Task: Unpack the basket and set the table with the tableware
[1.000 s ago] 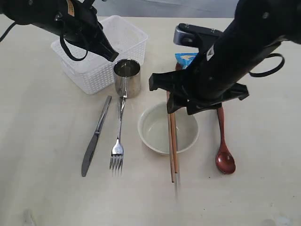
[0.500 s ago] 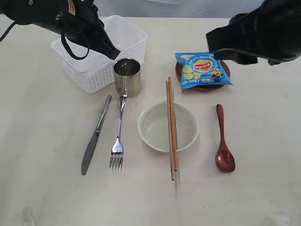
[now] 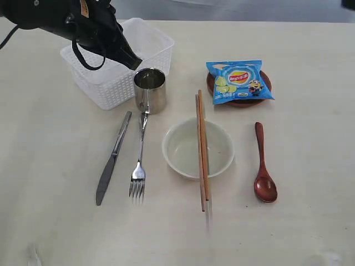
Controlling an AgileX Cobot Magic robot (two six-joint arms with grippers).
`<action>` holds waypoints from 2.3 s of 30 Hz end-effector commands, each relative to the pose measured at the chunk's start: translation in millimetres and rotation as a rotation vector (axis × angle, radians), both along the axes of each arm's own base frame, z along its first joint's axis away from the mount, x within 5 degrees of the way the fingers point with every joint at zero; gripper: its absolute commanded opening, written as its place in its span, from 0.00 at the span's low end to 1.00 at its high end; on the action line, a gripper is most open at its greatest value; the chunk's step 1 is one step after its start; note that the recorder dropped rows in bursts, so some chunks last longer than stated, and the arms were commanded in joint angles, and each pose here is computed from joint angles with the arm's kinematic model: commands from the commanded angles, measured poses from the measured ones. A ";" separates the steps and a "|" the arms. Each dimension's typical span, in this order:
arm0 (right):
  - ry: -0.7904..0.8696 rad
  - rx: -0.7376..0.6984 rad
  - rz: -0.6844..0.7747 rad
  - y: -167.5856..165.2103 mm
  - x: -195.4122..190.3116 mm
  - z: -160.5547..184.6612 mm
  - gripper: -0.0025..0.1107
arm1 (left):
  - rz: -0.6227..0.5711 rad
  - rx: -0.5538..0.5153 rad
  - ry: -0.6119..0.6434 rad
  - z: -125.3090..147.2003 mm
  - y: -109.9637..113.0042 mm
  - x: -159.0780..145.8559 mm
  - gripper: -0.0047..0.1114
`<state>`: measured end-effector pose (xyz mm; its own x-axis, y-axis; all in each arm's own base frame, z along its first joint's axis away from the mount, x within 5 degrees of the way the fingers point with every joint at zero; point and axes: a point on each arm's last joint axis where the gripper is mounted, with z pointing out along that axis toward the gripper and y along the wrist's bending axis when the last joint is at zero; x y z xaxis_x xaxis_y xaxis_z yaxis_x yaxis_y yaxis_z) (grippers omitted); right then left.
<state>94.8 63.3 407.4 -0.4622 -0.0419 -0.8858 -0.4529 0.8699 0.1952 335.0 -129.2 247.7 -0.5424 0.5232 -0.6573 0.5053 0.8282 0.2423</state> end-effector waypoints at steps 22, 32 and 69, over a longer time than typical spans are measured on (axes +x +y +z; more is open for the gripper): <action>-0.428 0.116 -0.400 -59.1 -54.3 26.0 0.02 | 0.012 -0.016 -0.003 1.6 1.8 -0.5 0.04; -0.455 -0.095 -0.436 -57.4 -19.3 -84.4 0.02 | 0.011 -0.016 -0.005 1.7 1.7 -0.4 0.04; -0.219 -0.247 -0.510 -65.0 -40.1 -227.1 0.02 | 0.010 -0.018 -0.009 2.0 1.6 -0.2 0.04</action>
<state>56.5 -1.7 186.8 -0.2267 -0.0672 -0.9716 0.0327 0.9965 -0.0765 335.2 -129.3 248.0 -0.5398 0.5224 -0.6601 0.5050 0.8283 0.2426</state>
